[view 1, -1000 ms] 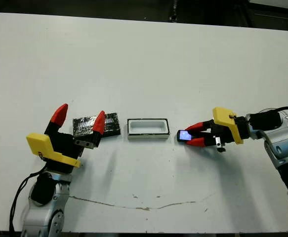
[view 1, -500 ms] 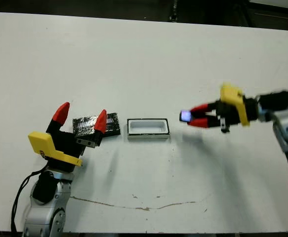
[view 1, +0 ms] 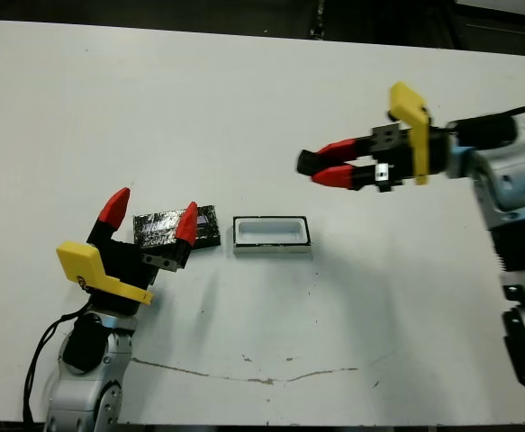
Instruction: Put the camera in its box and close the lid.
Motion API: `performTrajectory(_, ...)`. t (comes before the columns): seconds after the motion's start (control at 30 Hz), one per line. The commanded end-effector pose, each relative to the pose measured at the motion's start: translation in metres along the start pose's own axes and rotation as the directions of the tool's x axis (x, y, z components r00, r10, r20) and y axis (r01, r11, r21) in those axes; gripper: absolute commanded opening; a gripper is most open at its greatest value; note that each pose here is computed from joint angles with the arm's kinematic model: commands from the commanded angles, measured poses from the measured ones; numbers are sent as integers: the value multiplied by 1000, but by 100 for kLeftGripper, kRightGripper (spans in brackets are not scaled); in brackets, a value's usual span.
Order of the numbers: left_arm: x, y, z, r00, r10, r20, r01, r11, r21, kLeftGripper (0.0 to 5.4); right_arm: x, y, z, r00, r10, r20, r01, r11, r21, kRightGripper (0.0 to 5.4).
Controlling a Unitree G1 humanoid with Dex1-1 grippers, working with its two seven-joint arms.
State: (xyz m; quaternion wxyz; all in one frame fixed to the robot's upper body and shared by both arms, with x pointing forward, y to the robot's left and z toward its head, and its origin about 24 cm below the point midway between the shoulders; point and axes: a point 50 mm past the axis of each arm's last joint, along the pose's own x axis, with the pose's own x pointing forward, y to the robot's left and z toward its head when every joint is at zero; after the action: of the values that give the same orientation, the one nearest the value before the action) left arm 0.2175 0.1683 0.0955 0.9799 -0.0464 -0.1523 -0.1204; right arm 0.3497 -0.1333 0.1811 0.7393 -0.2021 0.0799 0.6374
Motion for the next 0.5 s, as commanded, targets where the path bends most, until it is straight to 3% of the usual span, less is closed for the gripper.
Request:
performTrajectory(0.03,-3,-1,-1,1000,6,-8,-6,1000,11,540,18,2,-4,999,39,-3,-39,999,5,166)
performTrajectory(0.23,-3,1,-1,1000,16,-4,-16,1000,6,540,40,8,-10,995,96,-20,-96,995,30,166)
performTrajectory(0.33,-3,2,-1,1000,15,-5,-15,1000,6,540,44,10,-13,993,105,-48,-101,993,66,166)
performTrajectory(0.5,-3,2,-1,1000,9,-7,-9,1000,11,540,47,15,-23,992,125,-8,-123,984,129,166)
